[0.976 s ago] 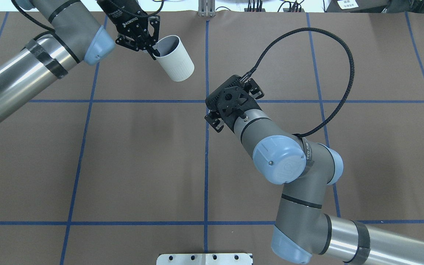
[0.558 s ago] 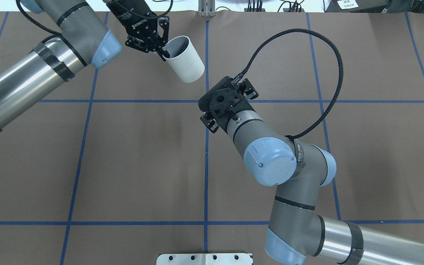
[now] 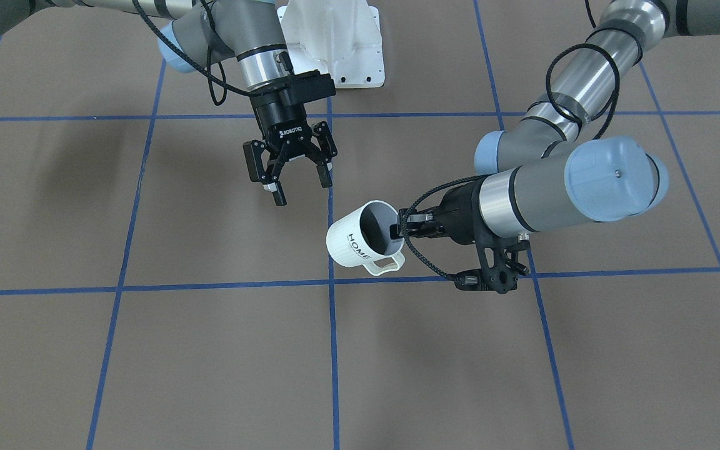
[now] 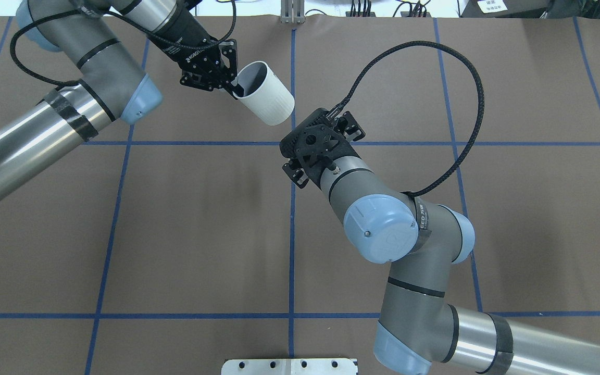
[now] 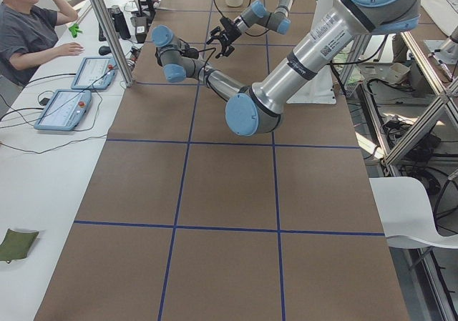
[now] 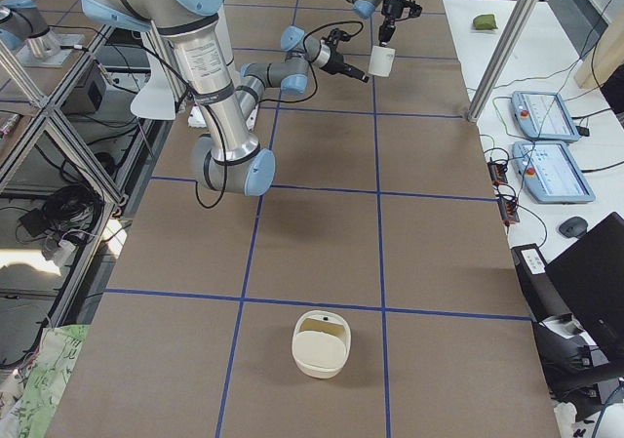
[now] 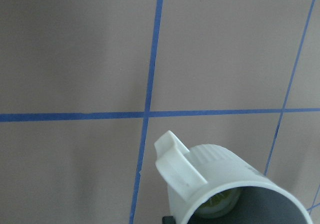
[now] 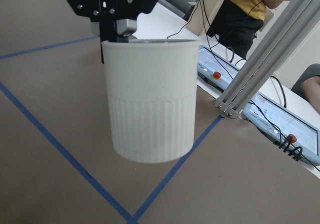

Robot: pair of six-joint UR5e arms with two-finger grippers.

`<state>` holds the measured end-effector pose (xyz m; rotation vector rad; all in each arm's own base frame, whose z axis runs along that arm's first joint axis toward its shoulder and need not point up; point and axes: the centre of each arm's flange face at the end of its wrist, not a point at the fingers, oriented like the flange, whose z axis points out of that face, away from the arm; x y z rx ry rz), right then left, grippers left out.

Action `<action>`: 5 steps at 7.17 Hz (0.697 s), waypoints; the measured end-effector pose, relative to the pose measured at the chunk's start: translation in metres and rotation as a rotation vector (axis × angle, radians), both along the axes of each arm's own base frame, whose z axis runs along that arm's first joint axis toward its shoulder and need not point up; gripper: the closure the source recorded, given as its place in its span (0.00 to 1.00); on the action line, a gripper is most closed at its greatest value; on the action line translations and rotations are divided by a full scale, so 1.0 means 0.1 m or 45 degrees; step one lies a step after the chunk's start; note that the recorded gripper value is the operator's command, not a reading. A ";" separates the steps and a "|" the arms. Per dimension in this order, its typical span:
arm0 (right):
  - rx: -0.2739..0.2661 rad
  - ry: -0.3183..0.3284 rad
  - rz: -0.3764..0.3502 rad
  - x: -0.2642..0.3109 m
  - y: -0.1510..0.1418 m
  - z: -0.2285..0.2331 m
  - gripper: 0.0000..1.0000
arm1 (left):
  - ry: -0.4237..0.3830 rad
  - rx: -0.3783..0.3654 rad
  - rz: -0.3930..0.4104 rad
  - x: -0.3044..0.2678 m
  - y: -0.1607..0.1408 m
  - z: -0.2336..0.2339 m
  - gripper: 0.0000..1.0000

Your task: Left arm hands cup to right arm to dump lemon

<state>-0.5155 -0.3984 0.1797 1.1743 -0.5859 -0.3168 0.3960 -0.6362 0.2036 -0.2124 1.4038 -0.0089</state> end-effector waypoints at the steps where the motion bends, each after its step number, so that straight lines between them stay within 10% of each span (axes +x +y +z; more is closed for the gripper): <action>1: 0.000 0.000 0.000 0.00 0.00 0.00 0.01 | 0.029 -0.007 -0.056 0.00 0.04 0.02 1.00; 5: 0.000 0.004 0.000 -0.01 0.00 0.01 0.01 | 0.095 -0.063 -0.115 0.11 0.19 0.01 1.00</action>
